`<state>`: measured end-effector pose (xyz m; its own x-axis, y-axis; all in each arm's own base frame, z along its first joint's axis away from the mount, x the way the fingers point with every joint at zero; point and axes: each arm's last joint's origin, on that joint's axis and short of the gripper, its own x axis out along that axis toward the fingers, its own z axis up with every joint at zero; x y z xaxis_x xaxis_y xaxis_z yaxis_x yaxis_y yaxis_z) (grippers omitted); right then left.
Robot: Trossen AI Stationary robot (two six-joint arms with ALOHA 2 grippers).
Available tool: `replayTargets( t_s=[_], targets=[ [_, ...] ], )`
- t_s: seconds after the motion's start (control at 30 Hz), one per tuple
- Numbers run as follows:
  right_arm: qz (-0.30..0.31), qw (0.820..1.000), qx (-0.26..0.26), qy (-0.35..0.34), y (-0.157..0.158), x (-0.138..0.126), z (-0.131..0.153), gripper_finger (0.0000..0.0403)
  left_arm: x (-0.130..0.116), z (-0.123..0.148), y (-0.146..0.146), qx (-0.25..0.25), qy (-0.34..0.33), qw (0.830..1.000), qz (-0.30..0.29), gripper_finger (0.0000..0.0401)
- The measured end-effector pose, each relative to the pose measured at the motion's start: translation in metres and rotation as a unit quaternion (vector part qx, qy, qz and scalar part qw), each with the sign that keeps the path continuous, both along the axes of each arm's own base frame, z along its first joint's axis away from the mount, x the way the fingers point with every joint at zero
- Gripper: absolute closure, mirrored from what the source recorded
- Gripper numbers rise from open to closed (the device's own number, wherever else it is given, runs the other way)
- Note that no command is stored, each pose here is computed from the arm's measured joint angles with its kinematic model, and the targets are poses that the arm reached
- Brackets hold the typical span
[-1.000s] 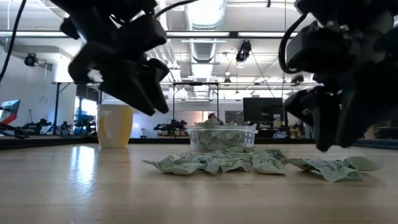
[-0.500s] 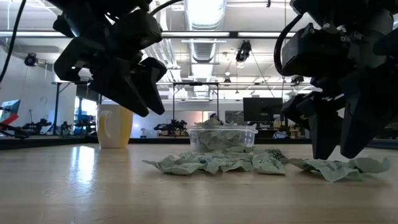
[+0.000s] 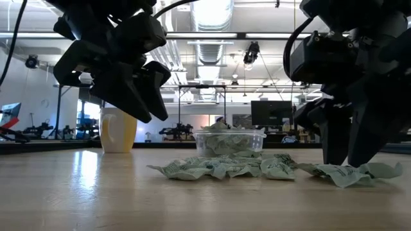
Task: Pick and place Stevia / Truvia into bins
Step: Put the stevia packet into the transparent bin
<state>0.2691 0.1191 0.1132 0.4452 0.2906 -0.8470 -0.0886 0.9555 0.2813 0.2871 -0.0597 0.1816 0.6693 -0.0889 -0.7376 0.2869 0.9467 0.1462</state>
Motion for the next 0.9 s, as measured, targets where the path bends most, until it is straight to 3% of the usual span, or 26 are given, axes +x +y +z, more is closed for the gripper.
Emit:
replayTargets(
  t_s=[0.4,0.67,0.9],
  targets=[
    [-0.018,0.998,-0.064,-0.018,0.025,-0.016,-0.003,0.0309,0.0,0.0,0.0,0.0,0.0,1.0,0.0,0.0216],
    [0.028,0.995,-0.089,-0.027,0.029,-0.016,0.001,0.0382,0.0,0.0,0.0,0.0,0.0,1.0,0.0,0.0216],
    [0.078,0.987,-0.131,-0.053,0.033,-0.01,0.013,0.0389,0.0,-0.001,0.0,0.0,0.001,1.0,0.0,0.0216]
  ],
)
